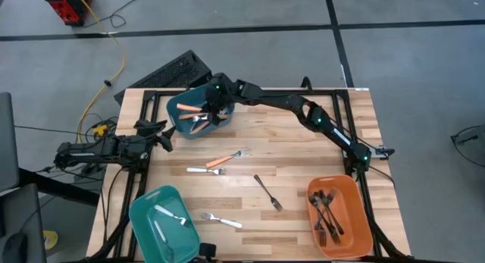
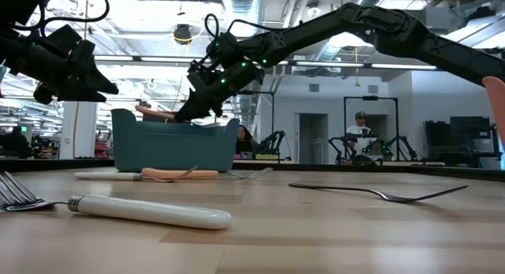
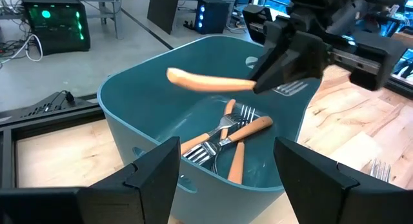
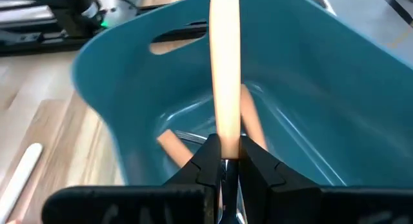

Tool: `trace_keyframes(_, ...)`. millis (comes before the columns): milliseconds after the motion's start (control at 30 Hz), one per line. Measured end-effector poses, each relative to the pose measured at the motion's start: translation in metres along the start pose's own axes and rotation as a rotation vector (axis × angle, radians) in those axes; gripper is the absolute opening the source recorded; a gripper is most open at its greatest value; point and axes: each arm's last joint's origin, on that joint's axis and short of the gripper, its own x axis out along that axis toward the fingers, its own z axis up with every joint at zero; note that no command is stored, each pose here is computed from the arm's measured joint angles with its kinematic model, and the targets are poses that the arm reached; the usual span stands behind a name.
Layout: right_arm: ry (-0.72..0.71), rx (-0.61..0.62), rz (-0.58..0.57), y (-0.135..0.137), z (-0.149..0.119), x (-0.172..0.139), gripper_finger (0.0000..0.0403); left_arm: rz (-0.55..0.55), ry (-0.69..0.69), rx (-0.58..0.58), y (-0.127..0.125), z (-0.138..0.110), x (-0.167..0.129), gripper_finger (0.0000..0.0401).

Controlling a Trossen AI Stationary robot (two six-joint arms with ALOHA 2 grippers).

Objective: Sort silverware by color (type)
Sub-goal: Put the orange fork into the blue bin

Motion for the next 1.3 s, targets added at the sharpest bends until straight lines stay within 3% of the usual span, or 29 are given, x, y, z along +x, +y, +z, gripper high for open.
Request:
trace_keyframes(633,0.097,0.056,-0.205,0.004,-0.021,0.022,0.0057,0.002,0.0,0.003,0.0,0.0,0.0,0.0235)
trace_keyframes(900,0.125,0.025,-0.2,0.005,-0.024,0.022,0.0057,0.002,0.001,0.003,0.0,0.0,0.0,0.0235)
trace_keyframes(1067,0.185,0.01,-0.196,0.009,-0.04,0.035,0.0057,0.002,0.001,0.004,0.0,0.0,0.0,0.0235)
trace_keyframes(1300,0.149,-0.006,-0.206,0.01,-0.035,0.035,0.0057,0.003,0.001,0.004,0.0,0.0,0.0,0.0235)
